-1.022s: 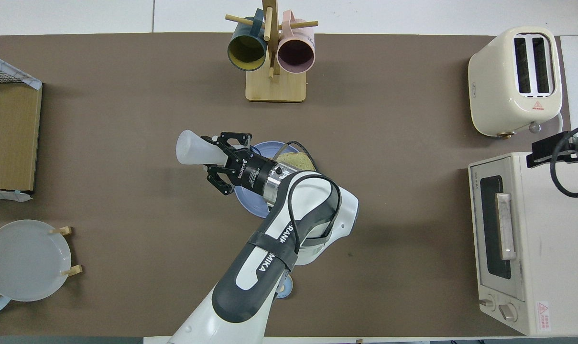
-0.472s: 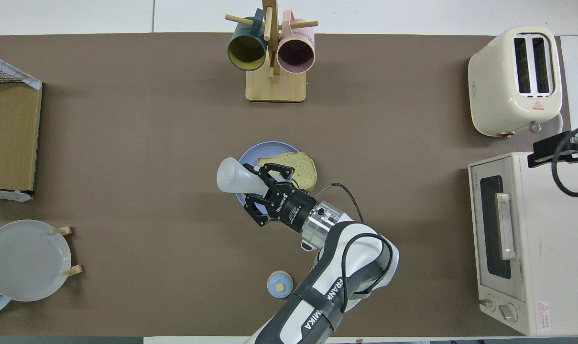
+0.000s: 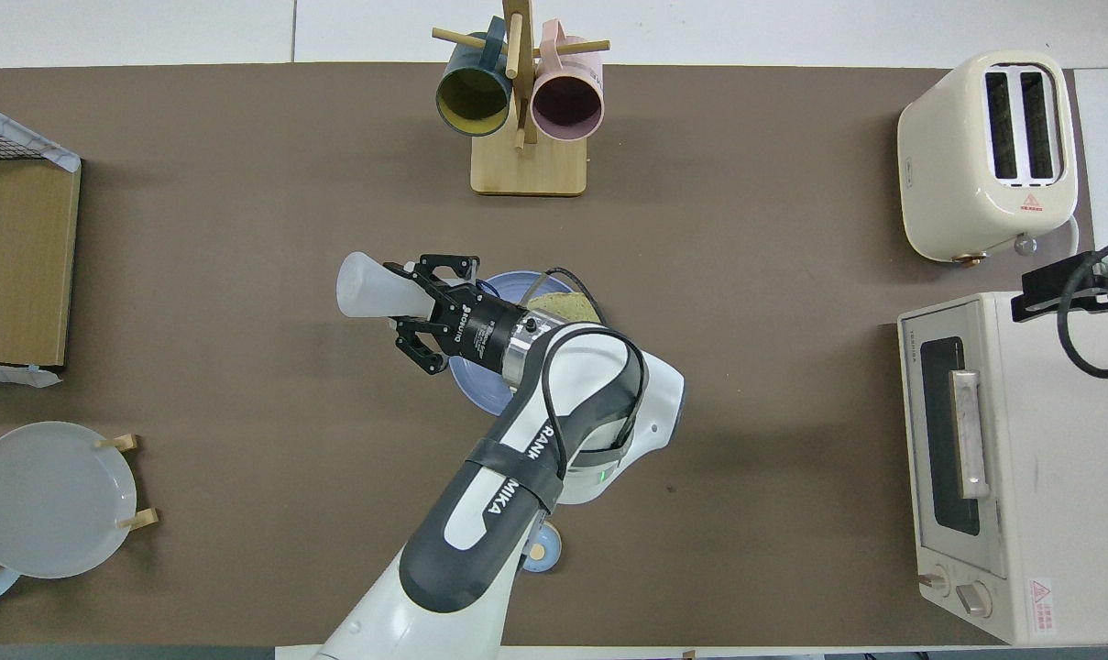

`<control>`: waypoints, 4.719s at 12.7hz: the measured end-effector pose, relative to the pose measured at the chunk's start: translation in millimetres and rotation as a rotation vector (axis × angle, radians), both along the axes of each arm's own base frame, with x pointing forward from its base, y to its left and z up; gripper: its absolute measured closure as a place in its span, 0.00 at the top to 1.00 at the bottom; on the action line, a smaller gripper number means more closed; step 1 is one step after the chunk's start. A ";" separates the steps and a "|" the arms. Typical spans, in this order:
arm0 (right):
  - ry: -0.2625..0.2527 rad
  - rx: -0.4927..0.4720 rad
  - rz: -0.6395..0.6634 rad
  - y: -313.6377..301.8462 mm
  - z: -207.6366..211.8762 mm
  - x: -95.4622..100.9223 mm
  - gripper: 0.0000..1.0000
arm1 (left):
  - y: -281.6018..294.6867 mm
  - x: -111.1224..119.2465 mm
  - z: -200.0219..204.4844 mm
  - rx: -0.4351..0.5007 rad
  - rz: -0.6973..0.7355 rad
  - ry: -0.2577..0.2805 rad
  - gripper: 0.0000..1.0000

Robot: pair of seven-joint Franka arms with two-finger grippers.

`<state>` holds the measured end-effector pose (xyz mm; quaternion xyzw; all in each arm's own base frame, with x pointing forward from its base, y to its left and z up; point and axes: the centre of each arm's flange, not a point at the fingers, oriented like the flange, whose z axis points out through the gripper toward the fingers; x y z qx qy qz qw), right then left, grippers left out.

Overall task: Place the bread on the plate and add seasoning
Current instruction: 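Shake the inverted bottle over the bread with the left gripper, then carry the bottle back beside the mug stand with the left gripper, then set the bottle down, open the left gripper and withdraw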

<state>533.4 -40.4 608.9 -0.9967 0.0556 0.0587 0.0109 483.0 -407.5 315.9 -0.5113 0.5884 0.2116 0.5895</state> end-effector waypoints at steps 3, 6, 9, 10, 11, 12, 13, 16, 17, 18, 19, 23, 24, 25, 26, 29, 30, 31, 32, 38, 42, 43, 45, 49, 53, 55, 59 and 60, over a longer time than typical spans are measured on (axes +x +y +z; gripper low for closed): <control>0.000 0.000 0.000 0.0 0.0 0.0 1.00 | -16.2 -13.1 -0.4 -0.006 -0.034 0.004 0.46; 0.000 0.000 0.000 0.0 0.0 0.0 1.00 | -57.4 -53.3 0.9 -0.019 -0.112 0.009 0.46; 0.000 0.000 0.000 0.0 0.0 0.0 1.00 | -59.4 -56.6 0.3 -0.020 -0.115 0.012 0.46; 0.000 0.000 0.000 0.0 0.0 0.0 1.00 | -47.6 -44.4 -1.0 -0.020 -0.090 0.013 0.46; 0.000 0.000 0.000 0.0 0.0 0.0 1.00 | -32.7 -28.1 -2.7 -0.028 -0.063 0.015 0.46; 0.000 0.000 0.000 0.0 0.0 0.0 1.00 | -17.6 -12.3 -4.9 -0.058 -0.028 0.010 0.46; 0.000 0.000 0.000 0.0 0.0 0.0 1.00 | -5.6 -1.5 -6.2 -0.106 0.019 -0.005 0.46; 0.000 0.000 0.000 0.0 0.0 0.0 1.00 | 10.7 11.0 26.6 -0.289 0.156 -0.068 0.46; 0.000 0.000 0.000 0.0 0.0 0.0 1.00 | 14.5 11.9 48.3 -0.371 0.204 -0.087 0.46; 0.000 0.000 0.000 0.0 0.0 0.0 1.00 | 23.2 15.6 75.4 -0.482 0.264 -0.105 0.46; 0.000 0.000 0.000 0.0 0.0 0.0 1.00 | 37.7 23.1 104.4 -0.595 0.319 -0.117 0.46; 0.000 0.000 0.000 0.0 0.0 0.0 1.00 | 130.7 68.0 201.6 -1.094 0.559 -0.189 0.46; 0.000 0.000 0.000 0.0 0.0 0.0 1.00 | 146.1 79.7 208.9 -1.219 0.615 -0.243 0.46; 0.000 0.000 0.000 0.0 0.0 0.0 1.00 | 151.5 89.1 205.6 -1.317 0.651 -0.304 0.46; 0.000 0.000 0.000 0.0 0.0 0.0 1.00 | 155.7 98.7 195.3 -1.420 0.677 -0.383 0.46; 0.000 0.000 0.000 0.0 0.0 0.0 1.00 | 181.7 117.9 156.8 -1.700 0.717 -0.593 0.46; 0.000 0.000 0.000 0.0 0.0 0.0 1.00 | 188.1 120.4 143.8 -1.761 0.719 -0.636 0.46; 0.000 0.000 0.000 0.0 0.0 0.0 1.00 | 191.1 123.8 127.2 -1.819 0.722 -0.680 0.46; 0.000 0.000 0.000 0.0 0.0 0.0 1.00 | 192.2 131.7 101.6 -1.890 0.723 -0.735 0.46; 0.000 0.000 0.000 0.0 0.0 0.0 1.00 | 216.7 179.9 -10.7 -2.106 0.654 -0.900 0.46; 0.000 0.000 0.000 0.0 0.0 0.0 1.00 | 219.5 196.8 -8.8 -2.128 0.577 -0.907 0.46; 0.000 0.000 0.000 0.0 0.0 0.0 1.00 | 220.0 199.7 -9.4 -2.127 0.561 -0.904 0.46; 0.000 0.000 0.000 0.0 0.0 0.0 1.00 | 221.3 206.8 -25.3 -2.132 0.527 -0.897 0.46; 0.000 0.000 0.000 0.0 0.0 0.0 1.00 | 229.2 223.5 -55.1 -2.157 0.476 -0.907 0.46; 0.000 0.000 0.000 0.0 0.0 0.0 1.00 | 227.3 224.4 -55.5 -2.161 0.473 -0.903 0.46; 0.000 0.000 0.000 0.0 0.0 0.0 1.00 | 224.8 223.5 -56.1 -2.160 0.468 -0.897 0.46; 0.000 0.000 0.000 0.0 0.0 0.0 1.00 | 225.3 222.3 -57.3 -2.161 0.469 -0.895 0.48; 0.000 0.000 0.000 0.0 0.0 0.0 1.00 | 225.9 219.4 -63.4 -2.152 0.482 -0.889 0.61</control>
